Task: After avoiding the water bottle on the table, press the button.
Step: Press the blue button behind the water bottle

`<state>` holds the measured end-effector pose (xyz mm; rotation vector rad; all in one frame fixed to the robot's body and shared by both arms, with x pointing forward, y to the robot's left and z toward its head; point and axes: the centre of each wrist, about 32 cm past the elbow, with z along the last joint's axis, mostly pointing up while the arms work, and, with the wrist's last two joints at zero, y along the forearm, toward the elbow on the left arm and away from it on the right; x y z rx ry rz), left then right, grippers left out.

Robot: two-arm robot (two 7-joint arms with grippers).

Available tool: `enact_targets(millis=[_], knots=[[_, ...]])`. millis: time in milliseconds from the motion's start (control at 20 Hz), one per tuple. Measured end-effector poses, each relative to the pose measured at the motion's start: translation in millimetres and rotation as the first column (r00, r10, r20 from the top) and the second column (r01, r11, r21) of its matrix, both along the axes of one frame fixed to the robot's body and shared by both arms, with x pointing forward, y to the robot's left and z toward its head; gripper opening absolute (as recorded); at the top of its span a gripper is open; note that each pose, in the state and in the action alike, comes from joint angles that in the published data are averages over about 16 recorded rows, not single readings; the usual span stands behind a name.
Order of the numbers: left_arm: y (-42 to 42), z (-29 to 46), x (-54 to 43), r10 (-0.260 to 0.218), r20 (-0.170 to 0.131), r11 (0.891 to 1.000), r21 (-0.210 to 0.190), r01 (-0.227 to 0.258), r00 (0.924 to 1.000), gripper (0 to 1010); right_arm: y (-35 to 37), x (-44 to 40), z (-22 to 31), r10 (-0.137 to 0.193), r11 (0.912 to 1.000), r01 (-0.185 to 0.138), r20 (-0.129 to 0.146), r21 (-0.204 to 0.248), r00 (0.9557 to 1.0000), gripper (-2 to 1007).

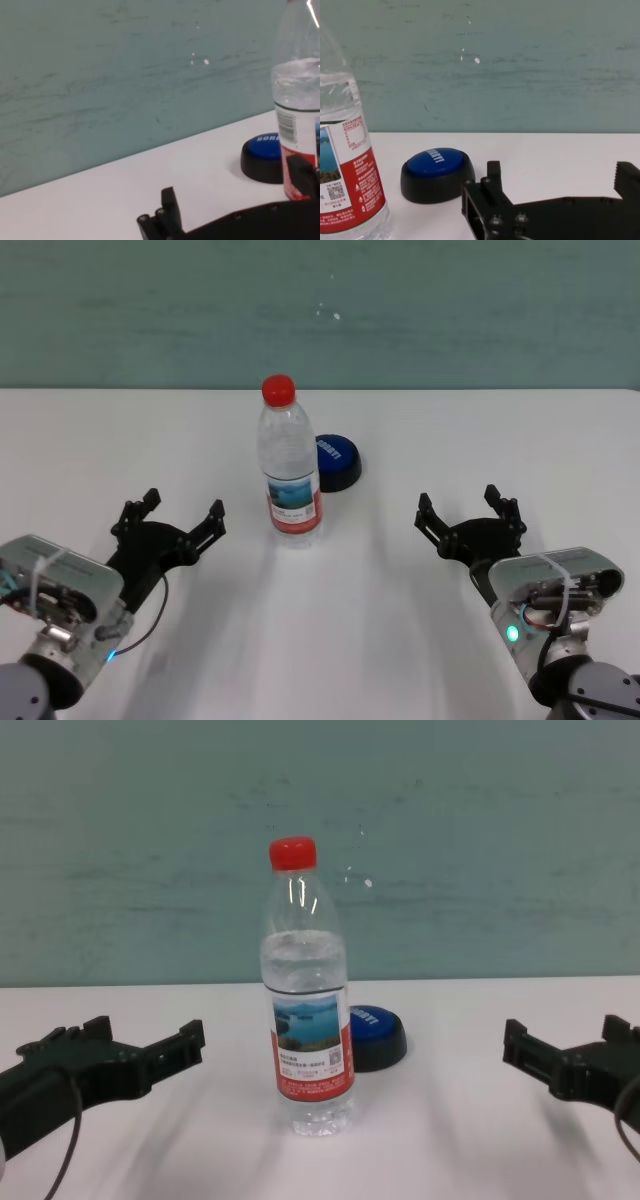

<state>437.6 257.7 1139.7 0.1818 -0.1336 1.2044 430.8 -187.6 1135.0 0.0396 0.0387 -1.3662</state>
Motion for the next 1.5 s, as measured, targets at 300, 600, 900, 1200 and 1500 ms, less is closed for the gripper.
enact_targets(millis=[300,600,900,1200,1500], knots=[[-0.2,-1.1,-1.4,-0.001,-0.004,1.0,-0.004,0.001,1.0,1004,0.0,0.0,0.0,0.0,1.0,0.0,0.0,0.0,1.0,1003],[-0.2,-0.9,-1.2,-0.002,-0.003,1.0,-0.003,0.002,1.0,1004,0.0,0.0,0.0,0.0,1.0,0.0,0.0,0.0,1.0,1003],[-0.2,-0.7,-0.9,-0.003,-0.003,1.0,-0.001,0.003,1.0,1004,0.0,0.0,0.0,0.0,1.0,0.0,0.0,0.0,1.0,1003],[-0.2,-0.6,-0.8,-0.003,-0.002,1.0,-0.001,0.003,1.0,1005,0.3,2.3,0.8,0.004,1.0,-0.004,-0.001,-0.002,1.0,1003],[-0.2,-0.6,-0.7,-0.003,-0.002,1.0,0.0,0.003,1.0,1005,2.8,10.2,2.2,0.02,0.9998,-0.02,-0.004,-0.008,0.9998,1003]])
